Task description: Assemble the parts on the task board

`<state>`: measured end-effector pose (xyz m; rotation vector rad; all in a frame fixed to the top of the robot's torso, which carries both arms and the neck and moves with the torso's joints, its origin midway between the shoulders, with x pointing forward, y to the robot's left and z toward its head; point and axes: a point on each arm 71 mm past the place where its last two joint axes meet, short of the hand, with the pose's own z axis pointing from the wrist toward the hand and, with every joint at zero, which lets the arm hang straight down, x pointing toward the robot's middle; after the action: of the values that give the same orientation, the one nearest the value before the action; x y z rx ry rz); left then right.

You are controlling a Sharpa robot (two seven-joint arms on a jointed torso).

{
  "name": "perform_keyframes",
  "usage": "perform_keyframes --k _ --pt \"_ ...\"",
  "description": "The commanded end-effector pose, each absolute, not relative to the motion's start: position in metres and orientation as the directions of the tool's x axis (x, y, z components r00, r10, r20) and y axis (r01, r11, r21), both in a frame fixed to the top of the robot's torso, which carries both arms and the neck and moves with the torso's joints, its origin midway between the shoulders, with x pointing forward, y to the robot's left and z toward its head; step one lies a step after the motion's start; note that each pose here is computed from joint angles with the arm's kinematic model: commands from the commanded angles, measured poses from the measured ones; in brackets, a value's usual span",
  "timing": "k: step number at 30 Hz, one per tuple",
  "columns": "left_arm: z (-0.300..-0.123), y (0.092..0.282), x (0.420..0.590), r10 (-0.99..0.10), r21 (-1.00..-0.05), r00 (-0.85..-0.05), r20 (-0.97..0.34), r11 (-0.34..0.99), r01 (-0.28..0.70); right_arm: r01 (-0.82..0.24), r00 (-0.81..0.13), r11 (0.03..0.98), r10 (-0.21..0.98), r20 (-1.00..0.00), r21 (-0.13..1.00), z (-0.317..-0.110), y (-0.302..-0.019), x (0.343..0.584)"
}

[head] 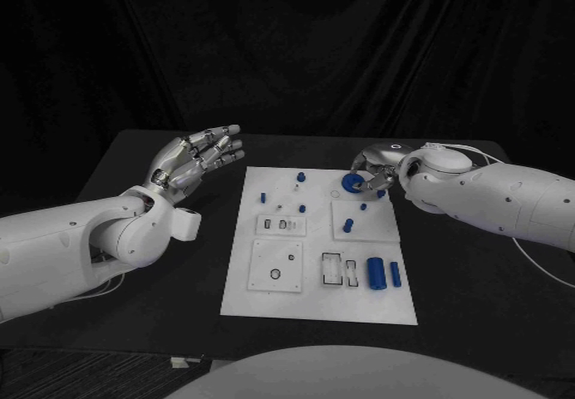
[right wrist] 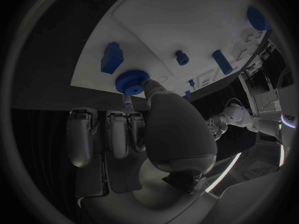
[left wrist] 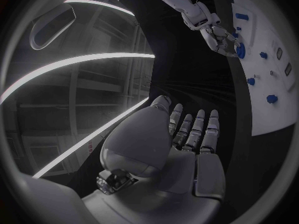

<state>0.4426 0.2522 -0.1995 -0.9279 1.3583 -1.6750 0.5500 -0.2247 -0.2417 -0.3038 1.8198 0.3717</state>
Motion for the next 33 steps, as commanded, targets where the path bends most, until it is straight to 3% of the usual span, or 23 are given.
perform_keyframes --k 1,17,25,33 --pt "-0.197 0.25 0.442 -0.89 -0.978 -0.45 0.074 -0.154 0.144 -0.385 -0.297 0.918 -0.029 -0.955 0.091 -0.248 -0.226 0.548" --pt "-0.198 0.25 0.441 -0.888 -0.978 -0.453 0.076 -0.155 0.14 -0.418 -0.254 0.902 0.001 -0.967 0.11 -0.24 -0.218 0.542" --pt "-0.198 0.251 0.442 -0.888 -0.978 -0.453 0.076 -0.154 0.138 -0.475 -0.208 0.871 0.026 -0.978 0.124 -0.218 -0.195 0.539" --pt "-0.198 0.25 0.441 -0.887 -0.978 -0.455 0.077 -0.156 0.138 -0.541 -0.214 0.829 0.026 -0.976 0.141 -0.211 -0.161 0.534"
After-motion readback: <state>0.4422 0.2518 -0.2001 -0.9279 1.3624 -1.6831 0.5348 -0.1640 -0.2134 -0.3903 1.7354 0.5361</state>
